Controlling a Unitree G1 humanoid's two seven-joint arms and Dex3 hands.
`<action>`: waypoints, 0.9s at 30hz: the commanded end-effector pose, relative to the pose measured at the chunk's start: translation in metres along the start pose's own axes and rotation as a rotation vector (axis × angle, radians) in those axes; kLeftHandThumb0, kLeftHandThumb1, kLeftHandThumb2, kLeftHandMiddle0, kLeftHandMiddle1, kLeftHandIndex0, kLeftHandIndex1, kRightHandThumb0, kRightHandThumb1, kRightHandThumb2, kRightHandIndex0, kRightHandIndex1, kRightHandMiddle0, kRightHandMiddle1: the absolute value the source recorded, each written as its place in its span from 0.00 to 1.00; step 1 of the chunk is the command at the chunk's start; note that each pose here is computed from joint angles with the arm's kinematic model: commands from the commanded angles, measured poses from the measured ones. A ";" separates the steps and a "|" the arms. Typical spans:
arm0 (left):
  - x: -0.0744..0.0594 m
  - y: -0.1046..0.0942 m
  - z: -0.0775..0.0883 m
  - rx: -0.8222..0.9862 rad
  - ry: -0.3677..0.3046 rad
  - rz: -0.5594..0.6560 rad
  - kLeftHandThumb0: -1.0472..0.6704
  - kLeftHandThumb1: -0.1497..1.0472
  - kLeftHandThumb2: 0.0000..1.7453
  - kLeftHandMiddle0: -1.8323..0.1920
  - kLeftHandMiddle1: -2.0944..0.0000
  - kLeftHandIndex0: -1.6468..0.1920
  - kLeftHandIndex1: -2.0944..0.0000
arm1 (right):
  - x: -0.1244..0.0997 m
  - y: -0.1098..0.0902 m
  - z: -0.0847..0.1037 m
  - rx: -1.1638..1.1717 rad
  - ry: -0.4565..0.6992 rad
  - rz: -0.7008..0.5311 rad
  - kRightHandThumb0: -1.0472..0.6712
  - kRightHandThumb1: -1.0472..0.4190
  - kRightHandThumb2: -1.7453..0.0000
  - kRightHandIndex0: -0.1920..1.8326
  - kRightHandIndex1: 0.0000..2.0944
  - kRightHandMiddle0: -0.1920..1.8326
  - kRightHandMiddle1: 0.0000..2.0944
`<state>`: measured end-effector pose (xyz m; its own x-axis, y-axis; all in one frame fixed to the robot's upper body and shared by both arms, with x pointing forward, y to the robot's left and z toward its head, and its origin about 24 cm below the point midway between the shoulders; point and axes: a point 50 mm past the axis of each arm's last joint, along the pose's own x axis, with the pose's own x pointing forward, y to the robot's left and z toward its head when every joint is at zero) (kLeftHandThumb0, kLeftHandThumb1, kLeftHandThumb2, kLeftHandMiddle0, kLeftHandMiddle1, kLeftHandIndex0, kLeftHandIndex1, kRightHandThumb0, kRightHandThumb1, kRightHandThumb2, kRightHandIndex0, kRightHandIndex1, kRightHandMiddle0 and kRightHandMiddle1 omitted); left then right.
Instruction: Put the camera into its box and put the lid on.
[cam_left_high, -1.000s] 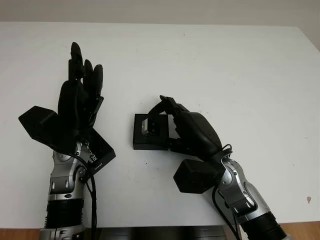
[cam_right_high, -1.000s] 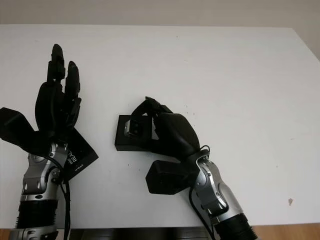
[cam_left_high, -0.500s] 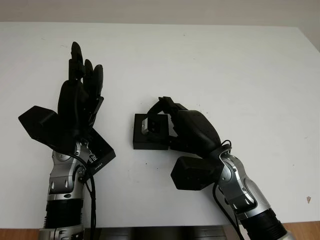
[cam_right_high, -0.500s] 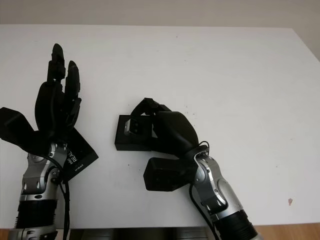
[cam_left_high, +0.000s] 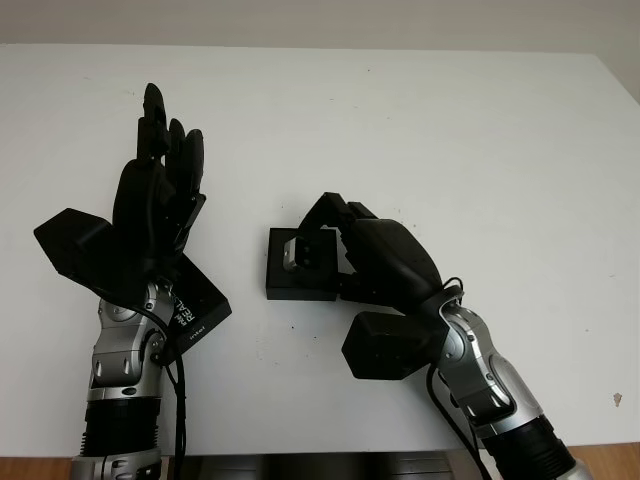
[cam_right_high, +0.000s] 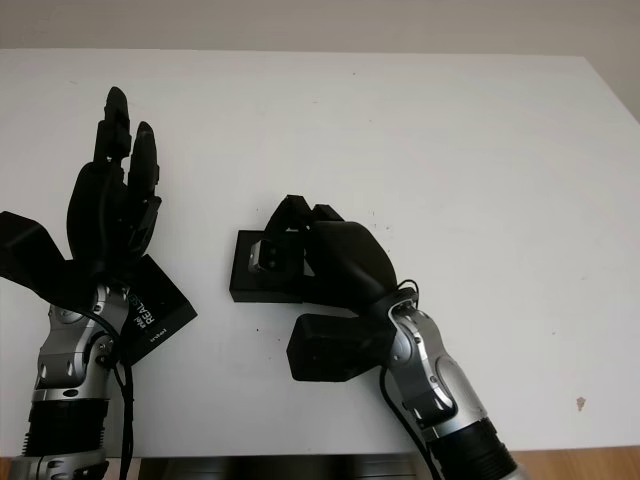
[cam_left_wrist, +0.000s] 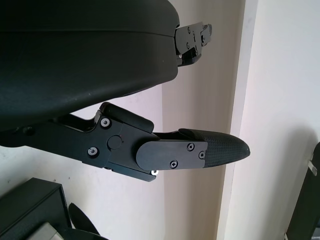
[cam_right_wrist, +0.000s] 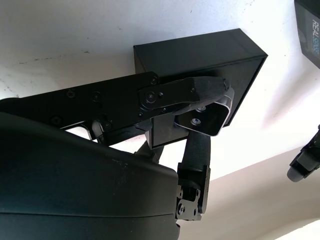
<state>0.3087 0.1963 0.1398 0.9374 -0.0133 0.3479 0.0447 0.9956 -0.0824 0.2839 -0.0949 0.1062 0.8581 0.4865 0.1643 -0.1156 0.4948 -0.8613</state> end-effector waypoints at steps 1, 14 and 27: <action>-0.001 0.000 0.003 0.011 -0.020 -0.004 0.19 1.00 0.24 1.00 1.00 1.00 1.00 | -0.004 0.004 0.000 0.001 -0.002 0.024 0.44 0.00 0.94 0.10 0.51 0.24 0.97; -0.001 -0.001 0.001 -0.011 -0.007 0.006 0.18 1.00 0.22 1.00 1.00 1.00 1.00 | 0.002 0.005 -0.001 0.174 -0.030 -0.103 0.45 0.00 0.90 0.05 0.55 0.11 0.96; -0.001 0.000 0.000 -0.019 -0.013 0.019 0.18 1.00 0.20 1.00 1.00 1.00 1.00 | 0.013 0.007 0.005 0.234 -0.070 -0.163 0.43 0.00 0.87 0.04 0.55 0.11 1.00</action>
<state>0.3086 0.1953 0.1392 0.9371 -0.0016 0.3490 0.0392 0.9941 -0.1009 0.2921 -0.0841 0.1017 0.8491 0.4283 0.3093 -0.1035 0.7090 -0.6976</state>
